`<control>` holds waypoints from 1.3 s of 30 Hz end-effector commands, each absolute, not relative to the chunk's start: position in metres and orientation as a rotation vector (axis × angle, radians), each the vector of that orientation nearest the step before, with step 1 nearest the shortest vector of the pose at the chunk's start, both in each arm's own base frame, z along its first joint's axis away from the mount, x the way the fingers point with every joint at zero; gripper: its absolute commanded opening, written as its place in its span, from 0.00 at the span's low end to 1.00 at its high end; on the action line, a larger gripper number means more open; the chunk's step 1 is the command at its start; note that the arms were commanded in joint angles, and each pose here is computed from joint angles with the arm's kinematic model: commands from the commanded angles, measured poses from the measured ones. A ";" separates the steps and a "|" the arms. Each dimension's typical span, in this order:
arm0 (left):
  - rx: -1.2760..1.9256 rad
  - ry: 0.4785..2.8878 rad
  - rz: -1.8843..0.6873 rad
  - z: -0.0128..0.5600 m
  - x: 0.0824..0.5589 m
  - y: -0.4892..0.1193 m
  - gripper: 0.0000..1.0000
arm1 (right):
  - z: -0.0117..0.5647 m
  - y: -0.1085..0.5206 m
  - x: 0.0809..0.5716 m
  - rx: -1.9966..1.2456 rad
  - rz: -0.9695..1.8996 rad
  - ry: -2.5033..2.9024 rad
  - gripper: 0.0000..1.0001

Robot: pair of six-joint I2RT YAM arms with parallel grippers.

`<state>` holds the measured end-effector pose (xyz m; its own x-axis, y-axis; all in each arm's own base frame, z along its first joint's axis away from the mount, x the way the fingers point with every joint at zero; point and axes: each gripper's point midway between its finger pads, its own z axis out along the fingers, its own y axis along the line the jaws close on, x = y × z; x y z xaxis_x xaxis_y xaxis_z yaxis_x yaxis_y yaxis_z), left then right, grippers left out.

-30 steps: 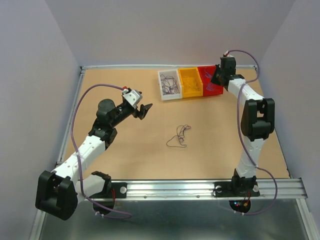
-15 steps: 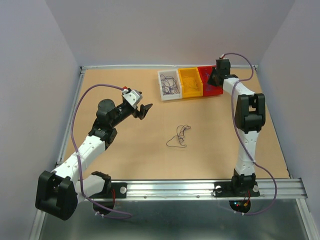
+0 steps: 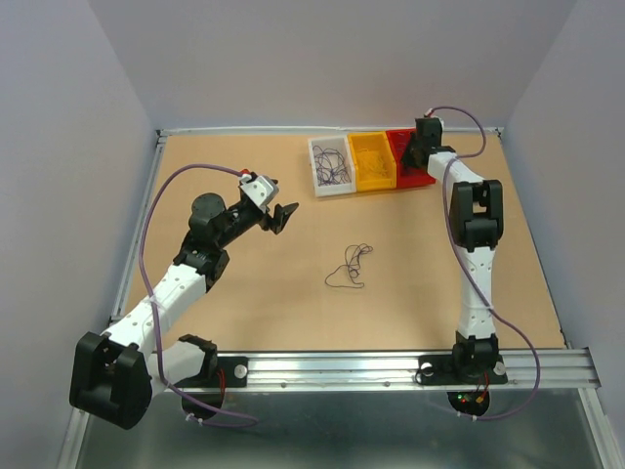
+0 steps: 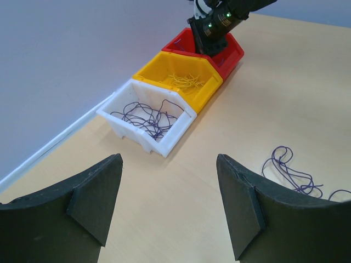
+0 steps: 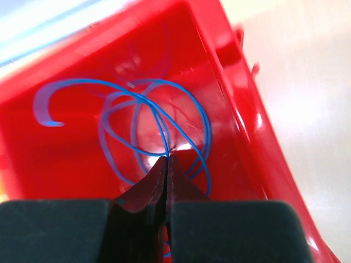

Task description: Untangle the cables

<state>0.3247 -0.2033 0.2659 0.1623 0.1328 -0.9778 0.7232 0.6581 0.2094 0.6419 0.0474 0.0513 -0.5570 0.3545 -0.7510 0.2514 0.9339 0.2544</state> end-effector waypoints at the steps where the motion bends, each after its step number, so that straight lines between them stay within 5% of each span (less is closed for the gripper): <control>1: 0.799 1.307 -0.493 0.278 0.324 -0.206 0.81 | 0.033 0.044 0.641 0.449 0.106 2.200 0.01; 10: 0.799 1.302 -0.493 0.280 0.322 -0.206 0.81 | 0.046 0.051 0.601 0.421 0.082 2.230 0.03; 14: 0.805 1.301 -0.495 0.279 0.321 -0.207 0.81 | 0.062 0.047 0.575 0.430 0.084 2.193 0.22; 23: 0.807 1.298 -0.486 0.279 0.321 -0.207 0.81 | 0.123 0.054 0.563 0.389 0.163 2.108 0.42; 32: 0.859 1.322 -0.506 0.266 0.322 -0.219 0.82 | 0.149 0.079 0.526 0.288 0.229 2.101 0.84; 39: 0.942 1.352 -0.522 0.248 0.321 -0.235 0.81 | 0.153 0.114 0.462 0.187 0.301 2.097 0.97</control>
<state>0.3216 -0.2249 0.2339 0.1229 0.1894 -0.9742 0.7788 0.5900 0.2129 0.4862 0.0947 0.1412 -0.5468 0.2730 -0.7915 0.0933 0.9593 0.2665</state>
